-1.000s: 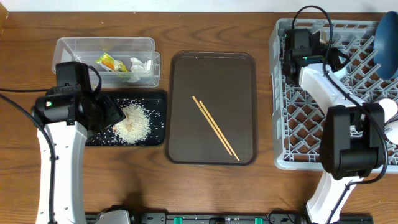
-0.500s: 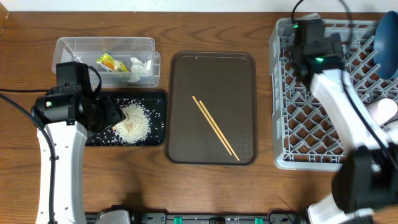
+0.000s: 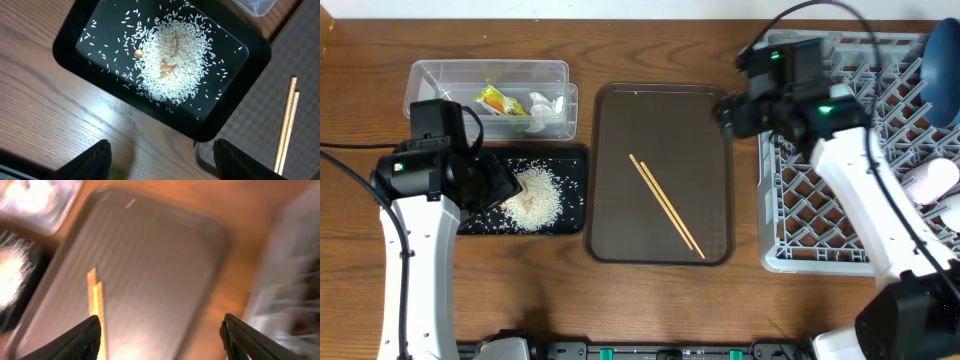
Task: Sort waste into correct bins and load items into the dishwasher rack
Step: 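Open the right gripper and move it back over the brown tray, then grasp one wooden chopstick on the brown tray with the right gripper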
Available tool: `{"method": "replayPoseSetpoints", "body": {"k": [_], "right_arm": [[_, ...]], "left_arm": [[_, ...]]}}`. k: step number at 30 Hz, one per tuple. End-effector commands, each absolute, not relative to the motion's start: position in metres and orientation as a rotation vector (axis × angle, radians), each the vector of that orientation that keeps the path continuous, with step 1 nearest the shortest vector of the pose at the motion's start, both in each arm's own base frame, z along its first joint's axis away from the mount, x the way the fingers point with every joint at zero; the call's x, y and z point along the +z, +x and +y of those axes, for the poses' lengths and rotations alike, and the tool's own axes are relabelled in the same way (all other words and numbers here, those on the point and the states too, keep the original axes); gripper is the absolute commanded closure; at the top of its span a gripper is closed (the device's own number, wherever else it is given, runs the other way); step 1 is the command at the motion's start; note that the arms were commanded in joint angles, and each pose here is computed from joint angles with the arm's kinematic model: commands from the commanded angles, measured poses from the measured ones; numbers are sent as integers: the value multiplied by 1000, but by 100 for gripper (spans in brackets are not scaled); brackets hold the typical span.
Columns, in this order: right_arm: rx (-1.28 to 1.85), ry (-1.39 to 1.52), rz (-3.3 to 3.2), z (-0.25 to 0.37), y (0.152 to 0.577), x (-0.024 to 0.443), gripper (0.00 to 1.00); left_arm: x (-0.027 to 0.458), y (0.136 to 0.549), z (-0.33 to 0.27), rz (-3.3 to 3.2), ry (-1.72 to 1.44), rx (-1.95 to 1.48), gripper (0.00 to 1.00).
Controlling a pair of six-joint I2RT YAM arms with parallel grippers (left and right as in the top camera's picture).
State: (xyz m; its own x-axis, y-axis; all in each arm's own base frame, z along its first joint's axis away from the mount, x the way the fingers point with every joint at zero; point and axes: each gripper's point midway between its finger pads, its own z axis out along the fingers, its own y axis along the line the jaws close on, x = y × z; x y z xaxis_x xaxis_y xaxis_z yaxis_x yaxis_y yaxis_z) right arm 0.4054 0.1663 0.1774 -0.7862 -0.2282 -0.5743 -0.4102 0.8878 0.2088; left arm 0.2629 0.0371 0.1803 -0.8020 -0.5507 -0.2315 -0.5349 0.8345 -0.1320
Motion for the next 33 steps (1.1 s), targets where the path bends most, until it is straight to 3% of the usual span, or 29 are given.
{"method": "replayPoseSetpoints", "body": {"k": [1, 11, 17, 26, 33], "right_arm": [[548, -585, 2588, 204, 379, 148, 27], [466, -789, 2882, 239, 324, 59, 32], [319, -781, 2972, 239, 315, 27, 33], [81, -680, 3039, 224, 313, 4, 36], [78, -678, 3031, 224, 315, 4, 36]], "left_arm": [[179, 261, 39, 2755, -846, -75, 32], [179, 261, 39, 2755, -845, -75, 32], [180, 262, 39, 2754, -845, -76, 32], [179, 262, 39, 2755, -845, -75, 32], [179, 262, 39, 2755, -845, -75, 32]]}}
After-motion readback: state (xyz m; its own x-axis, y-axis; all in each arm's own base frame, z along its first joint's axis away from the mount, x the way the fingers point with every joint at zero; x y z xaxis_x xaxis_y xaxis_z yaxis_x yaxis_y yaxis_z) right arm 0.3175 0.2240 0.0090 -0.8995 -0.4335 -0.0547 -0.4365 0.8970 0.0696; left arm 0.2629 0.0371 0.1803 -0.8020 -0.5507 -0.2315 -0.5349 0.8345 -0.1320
